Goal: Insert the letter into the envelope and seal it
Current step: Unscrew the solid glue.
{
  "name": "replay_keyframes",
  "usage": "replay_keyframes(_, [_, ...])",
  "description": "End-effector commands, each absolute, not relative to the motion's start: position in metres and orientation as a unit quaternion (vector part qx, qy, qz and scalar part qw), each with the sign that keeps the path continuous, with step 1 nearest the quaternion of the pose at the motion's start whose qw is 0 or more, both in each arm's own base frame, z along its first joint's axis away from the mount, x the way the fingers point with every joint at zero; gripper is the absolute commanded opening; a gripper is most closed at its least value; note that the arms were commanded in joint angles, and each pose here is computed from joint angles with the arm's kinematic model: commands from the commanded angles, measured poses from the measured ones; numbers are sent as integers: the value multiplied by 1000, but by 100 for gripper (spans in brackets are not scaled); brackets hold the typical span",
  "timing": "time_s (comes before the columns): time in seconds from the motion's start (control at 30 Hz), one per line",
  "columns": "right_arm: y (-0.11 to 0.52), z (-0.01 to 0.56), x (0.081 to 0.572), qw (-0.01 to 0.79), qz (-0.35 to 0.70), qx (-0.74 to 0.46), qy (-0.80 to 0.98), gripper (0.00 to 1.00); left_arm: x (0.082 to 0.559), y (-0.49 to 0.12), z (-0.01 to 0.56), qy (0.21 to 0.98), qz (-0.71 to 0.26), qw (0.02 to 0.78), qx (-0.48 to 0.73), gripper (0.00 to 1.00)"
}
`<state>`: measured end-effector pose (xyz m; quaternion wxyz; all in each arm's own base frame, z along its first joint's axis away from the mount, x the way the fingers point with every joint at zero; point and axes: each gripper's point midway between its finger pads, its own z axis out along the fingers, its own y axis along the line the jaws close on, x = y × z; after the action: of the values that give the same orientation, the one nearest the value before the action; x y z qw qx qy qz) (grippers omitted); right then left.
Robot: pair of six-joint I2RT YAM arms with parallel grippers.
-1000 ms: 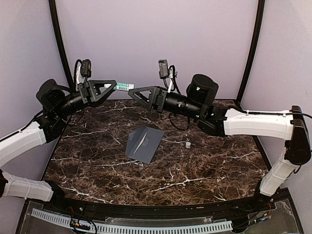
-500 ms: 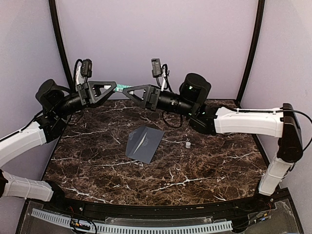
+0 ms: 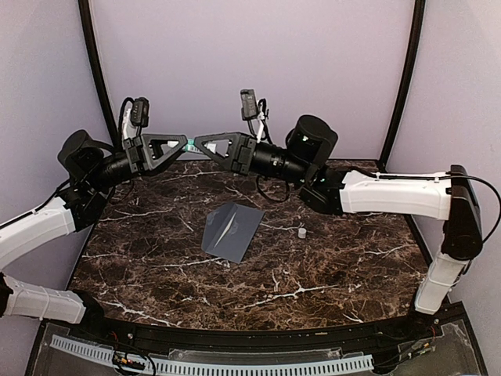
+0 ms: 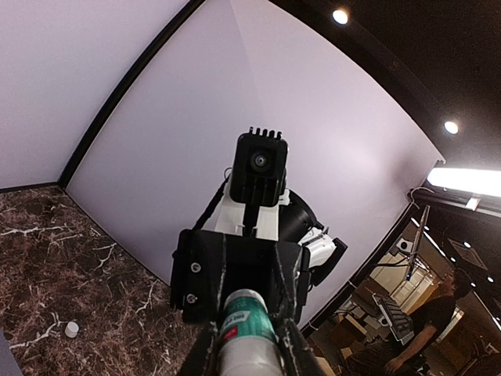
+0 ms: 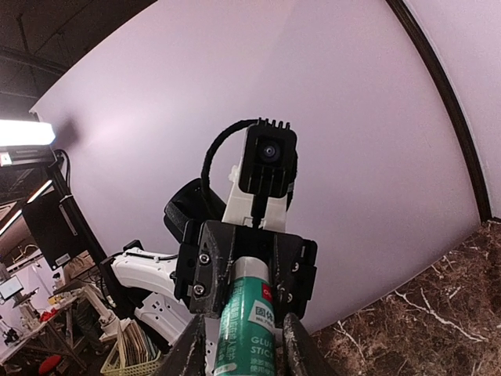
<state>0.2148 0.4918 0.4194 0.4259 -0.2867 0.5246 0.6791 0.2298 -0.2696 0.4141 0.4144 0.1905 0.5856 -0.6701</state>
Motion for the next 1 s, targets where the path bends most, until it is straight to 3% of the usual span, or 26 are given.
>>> replay_keyframes(0.0, [492, 436, 206, 431, 693, -296, 496, 31, 221, -266, 426, 562, -674, 432, 207, 0])
replay_keyframes(0.1, [493, 433, 206, 427, 691, -296, 501, 36, 222, -266, 428, 559, -674, 435, 207, 0])
replay_keyframes(0.27, [494, 429, 207, 425, 689, -295, 507, 32, 223, -267, 426, 561, -676, 431, 207, 0])
replay_keyframes(0.63, [490, 430, 209, 438, 684, -289, 507, 9, 224, -269, 421, 568, -673, 426, 209, 2])
replay_keyframes(0.67, [488, 431, 210, 443, 682, -287, 507, 8, 225, -270, 419, 571, -671, 424, 209, 8])
replay_keyframes(0.83, [476, 430, 215, 469, 662, -270, 518, 5, 231, -269, 409, 593, -645, 436, 206, 55])
replay_keyframes(0.93, [468, 430, 218, 484, 649, -261, 525, 4, 233, -268, 405, 607, -633, 436, 202, 78])
replay_keyframes(0.97, [465, 430, 219, 489, 645, -259, 528, 4, 235, -268, 402, 612, -627, 437, 201, 81])
